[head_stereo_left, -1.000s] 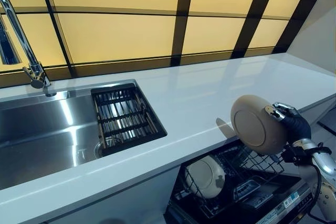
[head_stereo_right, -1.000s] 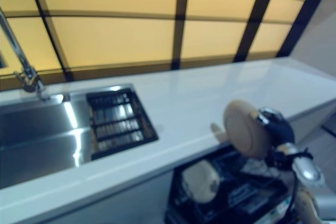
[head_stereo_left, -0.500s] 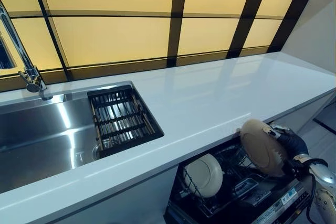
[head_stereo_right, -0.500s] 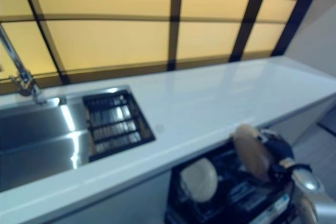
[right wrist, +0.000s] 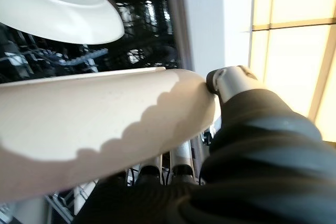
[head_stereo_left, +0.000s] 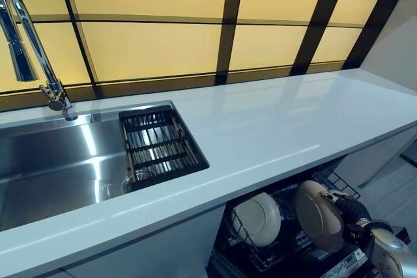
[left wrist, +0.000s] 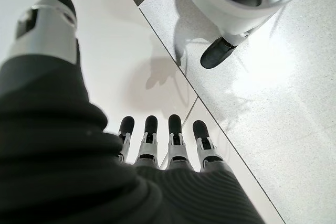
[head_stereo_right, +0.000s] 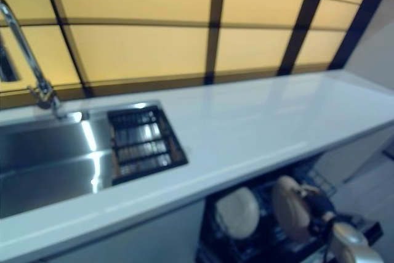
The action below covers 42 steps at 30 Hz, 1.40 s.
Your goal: Take plates into dishwasher
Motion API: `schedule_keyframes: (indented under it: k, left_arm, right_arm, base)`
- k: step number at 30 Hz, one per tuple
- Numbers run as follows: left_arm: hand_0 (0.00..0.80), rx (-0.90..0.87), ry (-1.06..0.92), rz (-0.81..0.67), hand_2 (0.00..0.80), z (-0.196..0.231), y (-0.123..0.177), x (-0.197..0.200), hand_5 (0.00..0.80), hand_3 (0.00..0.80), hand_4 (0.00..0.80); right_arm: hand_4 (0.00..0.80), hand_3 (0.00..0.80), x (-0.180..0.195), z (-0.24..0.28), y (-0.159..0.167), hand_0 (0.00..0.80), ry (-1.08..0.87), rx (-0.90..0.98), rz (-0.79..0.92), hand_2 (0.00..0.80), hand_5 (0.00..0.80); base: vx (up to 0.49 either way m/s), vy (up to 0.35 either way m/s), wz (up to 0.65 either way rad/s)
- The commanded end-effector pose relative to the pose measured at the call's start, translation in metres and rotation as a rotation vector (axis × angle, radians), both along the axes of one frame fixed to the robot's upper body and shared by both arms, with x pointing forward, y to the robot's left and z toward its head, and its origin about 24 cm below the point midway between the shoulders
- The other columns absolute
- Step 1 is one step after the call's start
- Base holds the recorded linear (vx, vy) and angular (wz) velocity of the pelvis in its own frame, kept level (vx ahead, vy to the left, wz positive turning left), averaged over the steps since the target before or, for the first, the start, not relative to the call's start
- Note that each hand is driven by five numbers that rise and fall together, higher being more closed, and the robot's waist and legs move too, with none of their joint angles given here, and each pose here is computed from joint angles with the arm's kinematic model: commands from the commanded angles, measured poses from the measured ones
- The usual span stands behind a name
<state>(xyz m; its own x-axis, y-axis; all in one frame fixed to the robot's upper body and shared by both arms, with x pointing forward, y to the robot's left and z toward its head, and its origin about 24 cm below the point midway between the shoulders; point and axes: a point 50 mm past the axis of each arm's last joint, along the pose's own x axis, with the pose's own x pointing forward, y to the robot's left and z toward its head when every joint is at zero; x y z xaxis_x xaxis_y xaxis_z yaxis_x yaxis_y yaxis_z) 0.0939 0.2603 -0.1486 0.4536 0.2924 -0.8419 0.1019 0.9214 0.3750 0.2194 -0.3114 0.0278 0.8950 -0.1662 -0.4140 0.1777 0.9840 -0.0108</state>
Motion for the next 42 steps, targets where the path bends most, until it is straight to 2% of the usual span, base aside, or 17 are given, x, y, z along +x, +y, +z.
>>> schedule_keyframes:
  k: [1, 11, 15, 26, 42]
  left_arm:
    - [0.0, 0.027, -0.018, -0.083, 0.0, 0.004, 0.0, 0.015, 0.0, 0.0, 0.0]
    - [0.0, 0.012, -0.019, -0.116, 0.0, 0.004, -0.005, 0.018, 0.0, 0.0, 0.0]
    - [0.0, 0.008, -0.016, -0.134, 0.0, 0.004, -0.008, 0.019, 0.0, 0.0, 0.0]
    - [0.0, 0.008, -0.004, -0.162, 0.0, 0.003, -0.01, 0.019, 0.0, 0.0, 0.0]
    - [0.0, 0.004, 0.015, -0.222, 0.0, 0.003, -0.011, 0.017, 0.0, 0.0, 0.0]
  right_arm:
    - [0.8, 0.8, 0.014, 0.025, -0.009, 0.8, -0.103, -0.107, -0.008, 0.8, 0.8]
    - [0.8, 0.8, 0.022, 0.014, -0.004, 0.8, -0.065, -0.212, -0.011, 0.8, 0.8]
    - [0.8, 0.8, 0.029, 0.02, -0.003, 0.8, -0.067, -0.312, 0.015, 0.8, 0.8]
    - [0.8, 0.8, 0.041, 0.027, -0.007, 0.8, -0.04, -0.435, 0.053, 0.8, 0.8]
    - [0.8, 0.8, 0.056, 0.041, 0.002, 0.8, -0.032, -0.592, 0.192, 0.8, 0.8]
  base:
    - [0.021, -0.003, 0.06]
    - [0.009, 0.001, 0.01]
    - [0.013, 0.005, 0.04]
    - [0.004, 0.001, 0.01]
    - [0.016, -0.003, 0.04]
